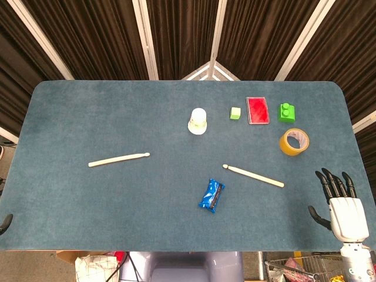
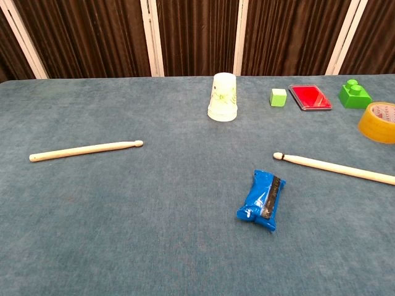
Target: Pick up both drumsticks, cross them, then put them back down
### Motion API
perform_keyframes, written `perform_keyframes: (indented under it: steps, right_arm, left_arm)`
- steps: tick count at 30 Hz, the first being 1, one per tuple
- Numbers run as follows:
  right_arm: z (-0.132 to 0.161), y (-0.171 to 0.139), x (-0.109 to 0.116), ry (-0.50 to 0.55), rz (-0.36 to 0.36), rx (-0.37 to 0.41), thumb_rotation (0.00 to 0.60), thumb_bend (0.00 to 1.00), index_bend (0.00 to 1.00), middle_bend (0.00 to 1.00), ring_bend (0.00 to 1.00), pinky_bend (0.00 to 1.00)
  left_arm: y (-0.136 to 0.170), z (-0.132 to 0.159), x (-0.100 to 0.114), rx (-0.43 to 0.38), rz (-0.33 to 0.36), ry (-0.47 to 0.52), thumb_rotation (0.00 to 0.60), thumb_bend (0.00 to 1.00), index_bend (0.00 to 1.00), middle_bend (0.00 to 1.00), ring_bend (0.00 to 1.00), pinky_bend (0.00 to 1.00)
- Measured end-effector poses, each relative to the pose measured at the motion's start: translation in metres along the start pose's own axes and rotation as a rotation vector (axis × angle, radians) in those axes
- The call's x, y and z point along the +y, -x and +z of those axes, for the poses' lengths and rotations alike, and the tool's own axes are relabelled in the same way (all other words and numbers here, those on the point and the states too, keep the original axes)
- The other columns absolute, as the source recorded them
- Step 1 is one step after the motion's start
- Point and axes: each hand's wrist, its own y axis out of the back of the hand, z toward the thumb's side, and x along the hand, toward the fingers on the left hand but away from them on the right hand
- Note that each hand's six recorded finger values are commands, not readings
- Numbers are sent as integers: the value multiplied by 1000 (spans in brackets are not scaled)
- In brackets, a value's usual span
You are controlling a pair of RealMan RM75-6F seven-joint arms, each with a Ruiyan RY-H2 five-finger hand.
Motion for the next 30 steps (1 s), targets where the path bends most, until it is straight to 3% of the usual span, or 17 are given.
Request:
perform_keyframes:
  steps: [19,24,30]
  right_arm:
    - [-1,-1,2,52,-6,-31,600,289,149,127,194,41]
    - [5,-3,-1,124,-15,-81,600,290,233,219,222,41]
    - [18,-3,-15,272,20,-147,600,289,255,254,230,41]
  left_arm:
    - [-1,3,-3,-6,-7,-8,600,398,130,6,0,0]
    - [-1,2,-2,-1,-6,-6,600,398,130,6,0,0]
    - [-3,2,0,7,4,21,600,397,130,6,0,0]
